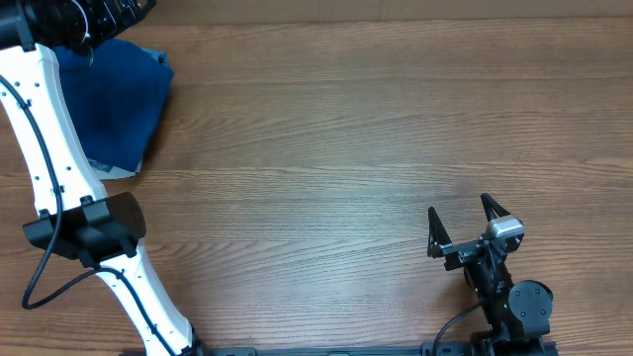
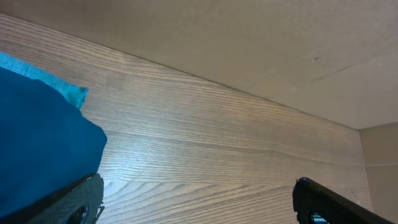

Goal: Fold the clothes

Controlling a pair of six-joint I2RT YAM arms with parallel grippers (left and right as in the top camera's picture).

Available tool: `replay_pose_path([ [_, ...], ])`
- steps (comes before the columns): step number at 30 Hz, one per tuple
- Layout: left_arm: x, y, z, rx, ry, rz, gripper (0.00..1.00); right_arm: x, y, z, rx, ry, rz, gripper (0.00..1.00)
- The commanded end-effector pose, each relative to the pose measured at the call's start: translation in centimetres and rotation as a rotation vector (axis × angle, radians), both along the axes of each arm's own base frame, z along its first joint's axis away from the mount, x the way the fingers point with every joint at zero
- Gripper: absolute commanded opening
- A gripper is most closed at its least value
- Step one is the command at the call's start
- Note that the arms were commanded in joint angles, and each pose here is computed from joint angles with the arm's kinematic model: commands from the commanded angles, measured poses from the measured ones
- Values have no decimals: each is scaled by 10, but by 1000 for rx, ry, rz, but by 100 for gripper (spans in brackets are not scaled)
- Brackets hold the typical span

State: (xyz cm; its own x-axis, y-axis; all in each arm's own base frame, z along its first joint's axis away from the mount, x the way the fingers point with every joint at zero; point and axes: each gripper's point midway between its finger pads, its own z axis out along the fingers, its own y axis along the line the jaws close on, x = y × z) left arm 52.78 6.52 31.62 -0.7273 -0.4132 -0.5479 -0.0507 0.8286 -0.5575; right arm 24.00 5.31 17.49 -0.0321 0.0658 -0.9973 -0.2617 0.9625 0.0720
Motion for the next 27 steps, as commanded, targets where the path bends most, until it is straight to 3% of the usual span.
replay_pose_path([
  [1,-5,-4,17,-8,-34,-3,100,1,-1,-2,1,-1,-8,100],
  [20,-7,8,18,23,-32,36,100,1,-1,-2,1,-1,-8,100],
  [21,-14,15,24,39,-30,63,100,1,-1,-2,1,0,-8,100],
  [24,-80,30,78,65,-50,149,100,1,-1,-2,1,0,-8,100],
  [27,-183,30,166,169,-213,282,100,1,-1,-2,1,-1,-8,100],
])
